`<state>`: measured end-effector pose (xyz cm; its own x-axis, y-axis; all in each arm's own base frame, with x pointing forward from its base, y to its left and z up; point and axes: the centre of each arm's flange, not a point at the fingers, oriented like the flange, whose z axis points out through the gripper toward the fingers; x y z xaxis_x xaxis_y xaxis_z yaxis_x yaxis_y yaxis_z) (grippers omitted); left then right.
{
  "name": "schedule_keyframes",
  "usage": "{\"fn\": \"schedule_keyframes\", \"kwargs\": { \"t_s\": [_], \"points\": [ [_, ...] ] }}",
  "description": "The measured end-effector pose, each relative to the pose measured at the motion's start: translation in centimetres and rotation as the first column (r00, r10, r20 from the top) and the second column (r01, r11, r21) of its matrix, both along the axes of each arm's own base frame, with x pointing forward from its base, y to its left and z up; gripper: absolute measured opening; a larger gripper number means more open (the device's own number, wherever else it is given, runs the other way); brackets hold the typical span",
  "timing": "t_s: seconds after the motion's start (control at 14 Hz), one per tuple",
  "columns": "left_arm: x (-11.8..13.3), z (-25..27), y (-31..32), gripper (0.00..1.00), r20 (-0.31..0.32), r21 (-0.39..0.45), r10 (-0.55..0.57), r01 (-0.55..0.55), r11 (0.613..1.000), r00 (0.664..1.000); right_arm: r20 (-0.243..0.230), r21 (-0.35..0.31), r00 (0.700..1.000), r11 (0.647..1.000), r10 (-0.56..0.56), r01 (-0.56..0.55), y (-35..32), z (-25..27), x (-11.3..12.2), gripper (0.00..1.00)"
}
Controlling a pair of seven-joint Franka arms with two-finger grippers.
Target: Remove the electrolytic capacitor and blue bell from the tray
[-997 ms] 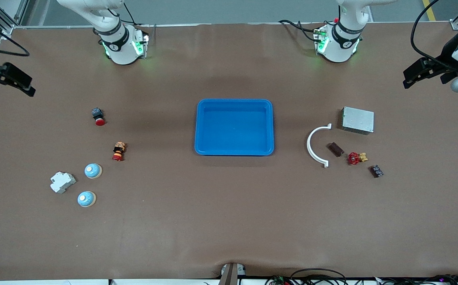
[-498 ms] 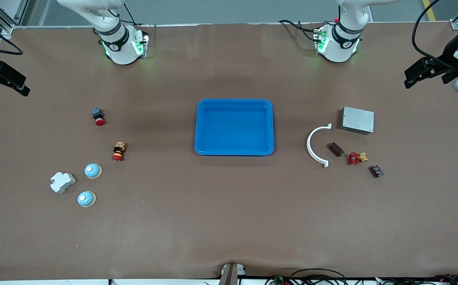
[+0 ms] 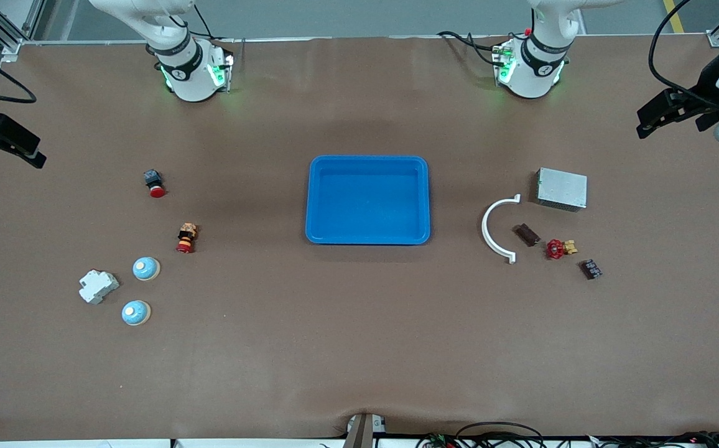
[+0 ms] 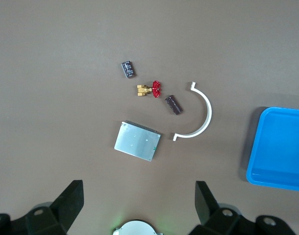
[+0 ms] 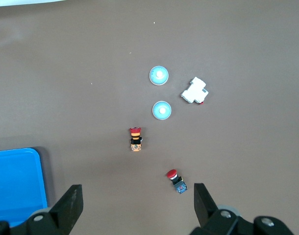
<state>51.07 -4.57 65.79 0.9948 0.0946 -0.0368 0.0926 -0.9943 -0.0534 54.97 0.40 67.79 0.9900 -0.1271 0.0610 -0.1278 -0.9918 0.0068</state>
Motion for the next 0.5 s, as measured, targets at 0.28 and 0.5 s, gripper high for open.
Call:
{"fn": "schedule_keyframes", "kwargs": {
  "t_s": [0.28,0.5],
  "points": [
    [0.0,0.0,0.0,1.00,0.001,0.000,0.000,0.000,1.000,1.000,-0.017,0.000,1.000,1.000,0.000,0.000,0.0,-0.7,0.3,1.00],
    [0.0,0.3,0.0,1.00,0.008,-0.001,0.000,0.000,1.000,1.000,-0.044,0.001,0.999,1.000,0.002,-0.002,0.0,-2.0,0.8,1.00]
  ]
}}
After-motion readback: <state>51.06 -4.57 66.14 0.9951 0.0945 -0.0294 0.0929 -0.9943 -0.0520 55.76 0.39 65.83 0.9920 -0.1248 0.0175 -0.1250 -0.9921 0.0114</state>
